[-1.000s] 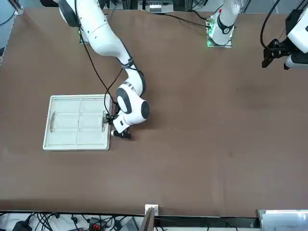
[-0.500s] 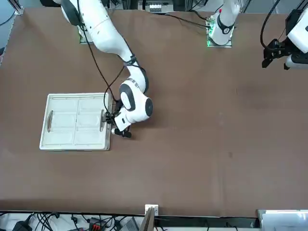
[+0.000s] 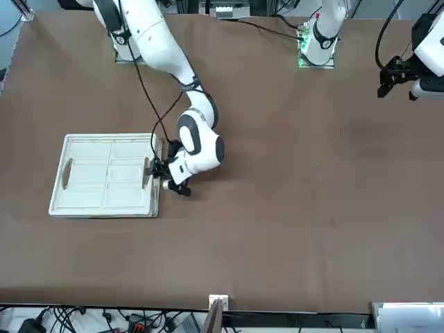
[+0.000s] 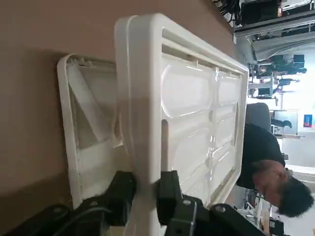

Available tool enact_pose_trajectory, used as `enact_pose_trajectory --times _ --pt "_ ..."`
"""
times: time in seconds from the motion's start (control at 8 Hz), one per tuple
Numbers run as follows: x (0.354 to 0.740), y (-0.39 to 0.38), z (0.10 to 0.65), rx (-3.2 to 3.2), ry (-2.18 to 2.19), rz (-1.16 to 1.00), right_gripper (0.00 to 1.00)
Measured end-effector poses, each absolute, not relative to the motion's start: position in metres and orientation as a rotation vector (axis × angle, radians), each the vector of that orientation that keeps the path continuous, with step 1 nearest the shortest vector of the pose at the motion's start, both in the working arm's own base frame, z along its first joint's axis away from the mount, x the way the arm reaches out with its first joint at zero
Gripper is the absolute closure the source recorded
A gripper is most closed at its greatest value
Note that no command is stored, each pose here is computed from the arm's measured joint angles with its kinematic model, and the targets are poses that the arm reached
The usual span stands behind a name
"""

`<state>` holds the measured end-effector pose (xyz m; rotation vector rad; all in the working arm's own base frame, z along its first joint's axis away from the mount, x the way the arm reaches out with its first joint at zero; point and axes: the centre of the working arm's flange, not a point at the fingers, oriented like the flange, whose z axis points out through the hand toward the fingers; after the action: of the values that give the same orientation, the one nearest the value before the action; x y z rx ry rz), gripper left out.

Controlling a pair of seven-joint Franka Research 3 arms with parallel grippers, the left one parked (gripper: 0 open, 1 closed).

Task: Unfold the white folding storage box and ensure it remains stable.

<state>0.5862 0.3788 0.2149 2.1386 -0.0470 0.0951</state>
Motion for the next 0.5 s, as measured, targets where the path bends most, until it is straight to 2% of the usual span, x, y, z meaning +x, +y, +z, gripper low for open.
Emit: enact_pose_trajectory --times 0.5 --pt "0.5864 0.3812 0.226 2.097 -0.048 0.123 0.71"
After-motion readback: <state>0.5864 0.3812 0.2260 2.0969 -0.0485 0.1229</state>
